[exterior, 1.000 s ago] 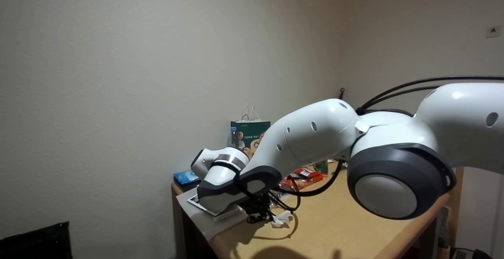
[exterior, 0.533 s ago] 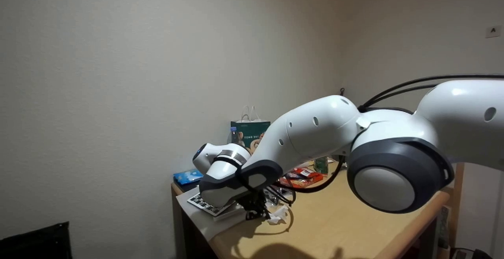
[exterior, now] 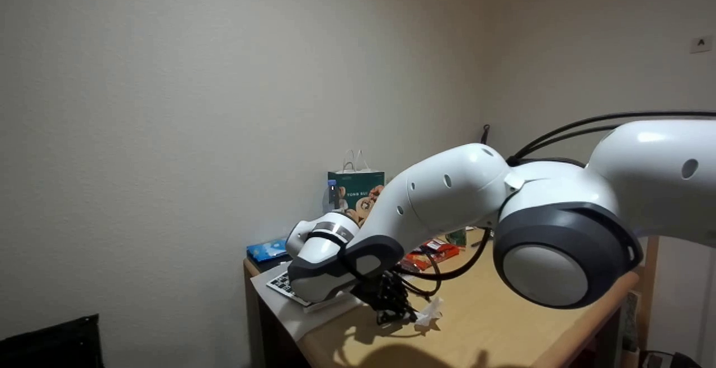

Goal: Use the white cloth to wipe the table

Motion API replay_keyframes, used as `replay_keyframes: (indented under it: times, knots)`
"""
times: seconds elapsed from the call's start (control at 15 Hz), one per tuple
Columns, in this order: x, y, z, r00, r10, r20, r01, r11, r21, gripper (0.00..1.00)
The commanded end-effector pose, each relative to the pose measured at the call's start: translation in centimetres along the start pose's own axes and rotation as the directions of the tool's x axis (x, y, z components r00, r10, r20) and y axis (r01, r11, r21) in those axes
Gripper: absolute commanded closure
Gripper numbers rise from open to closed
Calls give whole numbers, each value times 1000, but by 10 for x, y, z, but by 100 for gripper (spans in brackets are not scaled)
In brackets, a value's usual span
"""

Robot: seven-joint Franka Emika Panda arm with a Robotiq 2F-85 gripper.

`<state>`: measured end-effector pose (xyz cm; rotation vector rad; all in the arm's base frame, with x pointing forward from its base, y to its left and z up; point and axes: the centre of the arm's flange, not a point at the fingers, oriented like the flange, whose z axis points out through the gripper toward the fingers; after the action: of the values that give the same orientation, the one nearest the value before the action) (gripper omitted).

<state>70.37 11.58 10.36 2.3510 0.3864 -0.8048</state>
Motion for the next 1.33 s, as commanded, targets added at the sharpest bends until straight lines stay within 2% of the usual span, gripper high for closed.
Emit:
replay_keyframes:
  times: [0.0,0.07,0.2,0.33,0.47,0.73,1.0,1.07,1.13,1.27]
  knots:
    - [12,47,77,987,127,96,-136,985,104,98]
    - [0,30,25,996,72,44,-73,997,40,97]
    - [-1,54,44,992,101,74,-107,991,78,97]
    - [-1,60,49,991,109,82,-116,990,85,98]
    - [11,74,61,980,159,118,-173,978,117,98]
    - [12,117,115,948,217,233,-270,935,231,98]
    - [4,151,149,911,235,339,-354,868,349,98]
    - [-2,150,147,917,205,343,-331,872,361,98]
    - [-8,142,139,920,192,342,-312,887,340,98]
    - [-26,112,109,952,140,273,-212,944,253,97]
